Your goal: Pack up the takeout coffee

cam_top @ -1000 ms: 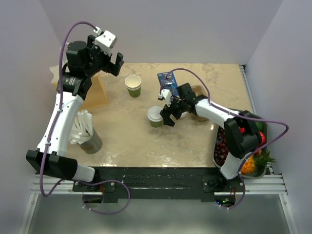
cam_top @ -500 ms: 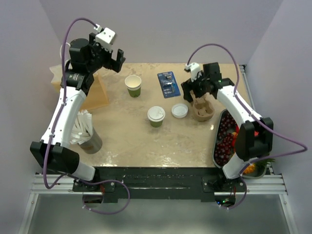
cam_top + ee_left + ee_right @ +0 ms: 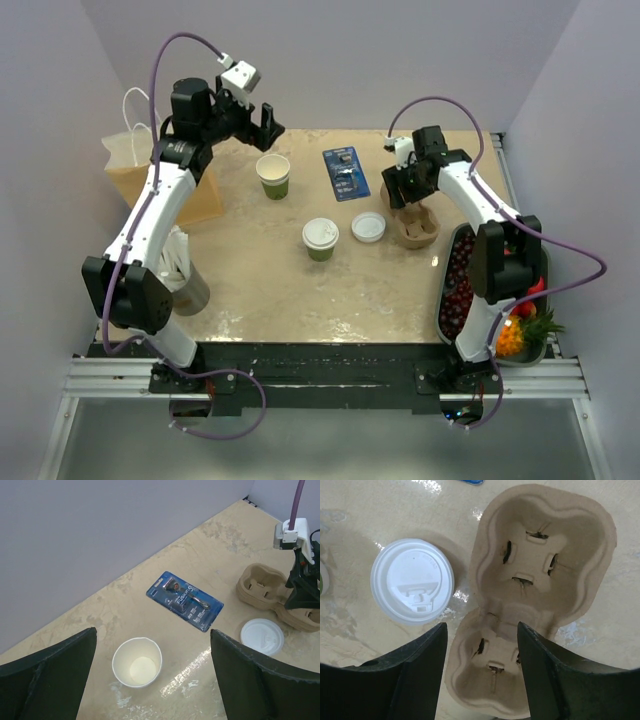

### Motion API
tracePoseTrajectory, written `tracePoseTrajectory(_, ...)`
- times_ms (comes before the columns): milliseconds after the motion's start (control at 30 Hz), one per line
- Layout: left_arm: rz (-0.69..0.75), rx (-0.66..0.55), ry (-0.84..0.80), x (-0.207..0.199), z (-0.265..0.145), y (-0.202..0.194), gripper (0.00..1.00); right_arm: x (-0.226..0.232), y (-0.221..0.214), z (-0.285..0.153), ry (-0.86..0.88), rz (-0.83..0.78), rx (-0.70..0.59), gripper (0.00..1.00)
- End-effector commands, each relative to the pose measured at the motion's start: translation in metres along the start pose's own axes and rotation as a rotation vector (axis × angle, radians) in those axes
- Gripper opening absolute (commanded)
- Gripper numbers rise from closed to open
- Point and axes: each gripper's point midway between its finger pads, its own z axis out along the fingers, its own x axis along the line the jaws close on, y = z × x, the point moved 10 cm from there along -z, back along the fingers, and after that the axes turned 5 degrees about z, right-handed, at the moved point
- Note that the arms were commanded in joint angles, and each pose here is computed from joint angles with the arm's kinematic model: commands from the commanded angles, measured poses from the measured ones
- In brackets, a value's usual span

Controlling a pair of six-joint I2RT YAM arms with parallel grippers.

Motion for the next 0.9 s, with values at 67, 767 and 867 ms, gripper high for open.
tracePoseTrajectory(67,0.032,-0.114,-0.003,0.001,-0.005,0.033,1.00,-0.002,0.003,-0.014,-0.074,0.028,-0.029,0.60)
tracePoseTrajectory(767,0.021,-0.099,-0.009,-0.005,-0.005,0.026,1.00,-0.015,-0.003,0.012,-0.122,0.051,0.040,0.50)
tracePoseTrajectory(867,0.022,-0.100,-0.014,-0.007,-0.005,0.026,1.00,-0.017,0.004,0.004,-0.125,0.055,0.005,0.49)
